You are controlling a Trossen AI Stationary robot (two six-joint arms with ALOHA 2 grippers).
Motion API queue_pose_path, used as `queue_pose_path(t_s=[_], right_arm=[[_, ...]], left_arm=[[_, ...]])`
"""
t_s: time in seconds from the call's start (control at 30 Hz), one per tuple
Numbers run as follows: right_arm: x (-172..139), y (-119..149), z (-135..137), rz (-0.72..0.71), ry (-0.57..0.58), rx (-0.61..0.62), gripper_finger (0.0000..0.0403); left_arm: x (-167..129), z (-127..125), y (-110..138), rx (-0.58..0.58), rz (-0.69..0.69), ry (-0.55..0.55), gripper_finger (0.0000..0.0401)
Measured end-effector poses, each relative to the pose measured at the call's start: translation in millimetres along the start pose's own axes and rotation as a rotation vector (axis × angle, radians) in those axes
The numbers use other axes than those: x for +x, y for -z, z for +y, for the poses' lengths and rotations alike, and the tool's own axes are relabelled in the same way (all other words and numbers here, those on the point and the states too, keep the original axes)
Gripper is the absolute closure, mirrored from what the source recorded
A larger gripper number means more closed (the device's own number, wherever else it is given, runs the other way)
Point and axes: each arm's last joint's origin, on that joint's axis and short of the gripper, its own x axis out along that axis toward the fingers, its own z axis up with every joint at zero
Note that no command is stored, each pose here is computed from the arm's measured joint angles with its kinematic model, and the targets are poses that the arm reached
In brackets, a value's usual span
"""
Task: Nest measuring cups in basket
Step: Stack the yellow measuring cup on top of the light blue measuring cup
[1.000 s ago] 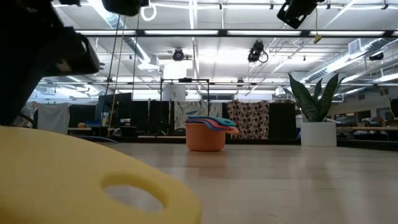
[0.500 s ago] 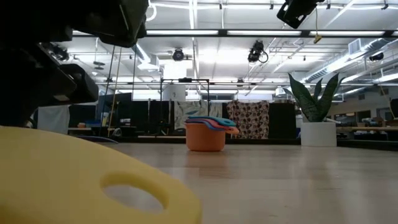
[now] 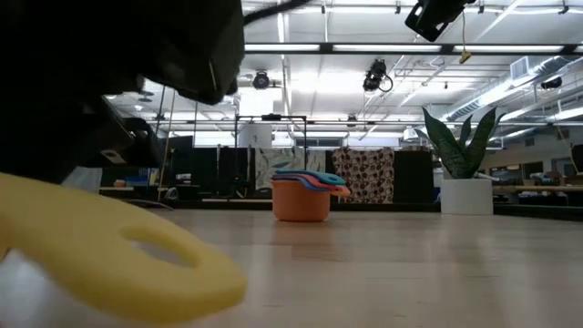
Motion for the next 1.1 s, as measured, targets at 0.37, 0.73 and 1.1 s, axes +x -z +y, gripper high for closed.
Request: queue_pose_path(t_s=[0.37,0.73,1.1], right_arm=[[0.0,-0.4,0.2,-0.004,-0.008,-0.018,0.0399],[-2.3,-3.8,0.4,-0.050,0.001,-0.001,0.0399],[-48.1,-5.3,1.8,-0.334,0.117,0.031,0.0400]], left_arm=[[-59.4,65.7,-10.7,0.189,0.154,-0.142,0.0387],[-151.1,149.2,-18.1,0.680,0.161,-0.294,0.0387],[-197.9,227.8,-40.1,0.868,0.041,-0.468,0.0387]])
